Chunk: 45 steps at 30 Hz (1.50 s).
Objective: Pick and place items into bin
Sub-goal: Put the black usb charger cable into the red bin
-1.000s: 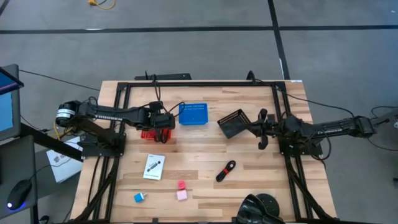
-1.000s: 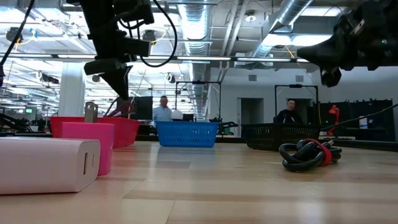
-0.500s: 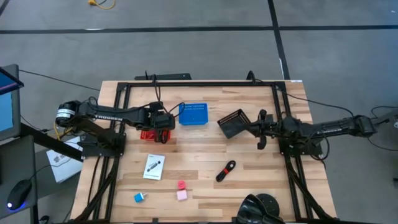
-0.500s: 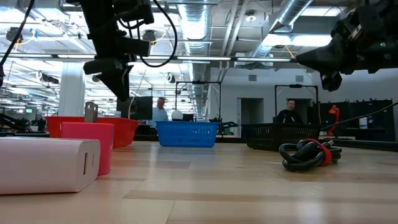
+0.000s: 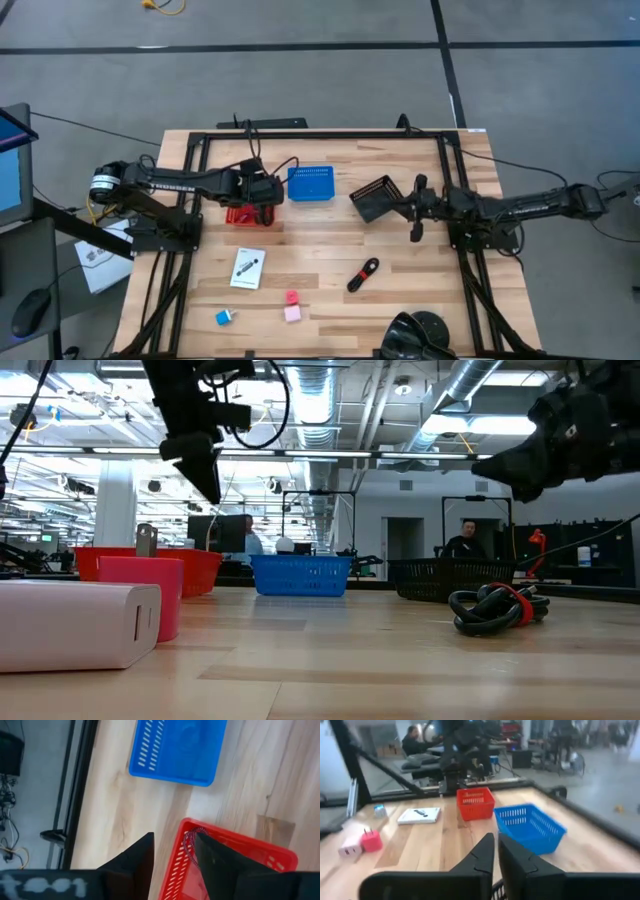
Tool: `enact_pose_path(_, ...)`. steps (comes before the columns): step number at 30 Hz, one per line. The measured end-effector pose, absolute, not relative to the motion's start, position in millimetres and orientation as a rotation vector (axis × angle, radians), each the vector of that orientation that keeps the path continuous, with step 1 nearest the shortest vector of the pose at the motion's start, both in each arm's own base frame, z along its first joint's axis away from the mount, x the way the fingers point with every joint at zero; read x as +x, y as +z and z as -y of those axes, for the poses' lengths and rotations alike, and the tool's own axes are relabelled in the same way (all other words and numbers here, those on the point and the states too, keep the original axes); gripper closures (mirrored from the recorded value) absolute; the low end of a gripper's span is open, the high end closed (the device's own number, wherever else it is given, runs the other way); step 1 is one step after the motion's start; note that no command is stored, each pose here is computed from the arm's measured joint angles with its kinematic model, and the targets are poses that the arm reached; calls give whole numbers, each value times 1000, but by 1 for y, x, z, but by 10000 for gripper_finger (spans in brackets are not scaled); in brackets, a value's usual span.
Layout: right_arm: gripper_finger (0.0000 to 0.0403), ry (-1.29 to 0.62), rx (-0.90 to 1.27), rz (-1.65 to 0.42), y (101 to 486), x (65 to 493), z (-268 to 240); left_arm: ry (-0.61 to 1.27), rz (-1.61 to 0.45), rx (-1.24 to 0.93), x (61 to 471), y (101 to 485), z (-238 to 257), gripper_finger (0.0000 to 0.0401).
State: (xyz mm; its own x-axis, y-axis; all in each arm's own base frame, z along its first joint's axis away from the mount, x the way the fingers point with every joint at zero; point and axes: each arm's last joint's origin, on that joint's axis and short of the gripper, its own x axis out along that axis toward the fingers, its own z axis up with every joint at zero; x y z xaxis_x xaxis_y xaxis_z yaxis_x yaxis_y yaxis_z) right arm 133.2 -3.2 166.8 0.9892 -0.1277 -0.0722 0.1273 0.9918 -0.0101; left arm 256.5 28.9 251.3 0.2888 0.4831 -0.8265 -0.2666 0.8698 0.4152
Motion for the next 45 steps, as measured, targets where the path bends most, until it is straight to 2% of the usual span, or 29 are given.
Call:
enact_pose_path(3, 349, -120, -65, -94, 178, 136, 2, 510, -1173, 218, 257, 253, -29, 266)
enact_pose_path(8, 297, -68, -46, -152, 200, 142, -4, 525, -1184, 233, 256, 252, -30, 266)
enact_pose_path(13, 246, 34, 27, -335, 195, 152, -22, 522, -1184, 230, 256, 252, -30, 266)
enact_pose_path(18, 215, 122, -42, -462, 187, 169, -42, 522, -1183, 230, 256, 252, -30, 266)
enact_pose_path(23, 205, 223, 7, -566, 185, 194, -58, 531, -1178, 217, 256, 253, -30, 266)
enact_pose_path(33, 205, 333, -1, -806, 152, 245, -92, 521, -1182, 206, 256, 252, -29, 266)
enact_pose_path(45, 190, 343, -78, -1063, 132, 274, -118, 511, -1181, 188, 256, 252, -29, 266)
